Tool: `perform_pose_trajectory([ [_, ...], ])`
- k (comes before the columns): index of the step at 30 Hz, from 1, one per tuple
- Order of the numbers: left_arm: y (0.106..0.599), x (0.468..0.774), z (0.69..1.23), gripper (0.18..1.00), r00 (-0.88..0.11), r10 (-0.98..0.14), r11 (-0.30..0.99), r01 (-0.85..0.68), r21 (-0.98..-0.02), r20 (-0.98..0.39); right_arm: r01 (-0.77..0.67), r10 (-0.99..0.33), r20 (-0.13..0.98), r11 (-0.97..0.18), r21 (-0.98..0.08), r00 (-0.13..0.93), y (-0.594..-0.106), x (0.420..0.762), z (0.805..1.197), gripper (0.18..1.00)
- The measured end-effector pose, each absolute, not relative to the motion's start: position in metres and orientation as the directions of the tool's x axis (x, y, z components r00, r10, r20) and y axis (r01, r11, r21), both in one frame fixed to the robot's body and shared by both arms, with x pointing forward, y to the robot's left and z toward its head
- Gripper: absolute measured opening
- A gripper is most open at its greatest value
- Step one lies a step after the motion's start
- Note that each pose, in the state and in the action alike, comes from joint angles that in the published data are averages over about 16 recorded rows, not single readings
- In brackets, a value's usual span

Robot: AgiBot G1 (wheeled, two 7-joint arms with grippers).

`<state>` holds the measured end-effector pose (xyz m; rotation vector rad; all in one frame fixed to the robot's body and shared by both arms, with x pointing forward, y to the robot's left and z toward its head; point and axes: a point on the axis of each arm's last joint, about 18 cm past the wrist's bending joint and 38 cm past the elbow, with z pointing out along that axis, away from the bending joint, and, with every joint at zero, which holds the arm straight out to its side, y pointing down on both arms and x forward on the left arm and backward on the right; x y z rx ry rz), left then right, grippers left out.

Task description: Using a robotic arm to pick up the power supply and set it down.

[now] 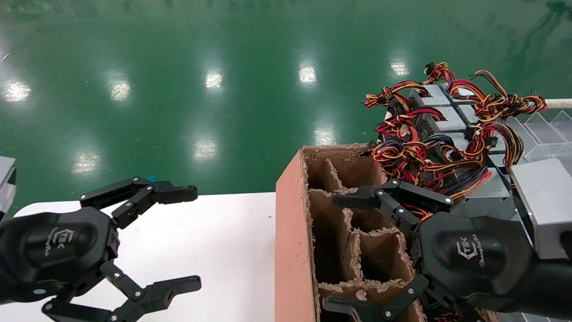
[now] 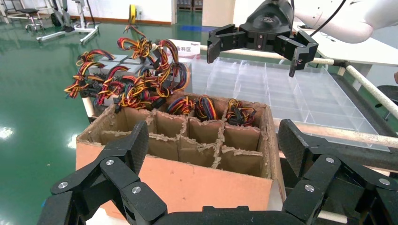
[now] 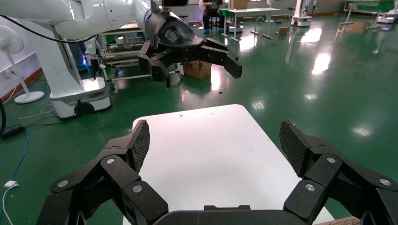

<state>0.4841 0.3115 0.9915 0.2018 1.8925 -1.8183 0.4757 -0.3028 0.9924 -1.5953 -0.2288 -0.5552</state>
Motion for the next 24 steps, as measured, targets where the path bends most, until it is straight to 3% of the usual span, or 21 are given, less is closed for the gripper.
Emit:
perform_pose_trajectory([
  [24,0.3115,0.4841,0.9915,1.001,-0.862,-0.234,0.095,0.44,-0.893,-0.45,0.465,-0.18,0.479,-0.113,-0.878,0.859,-0.3028,0.4757,0.9924,1.0],
])
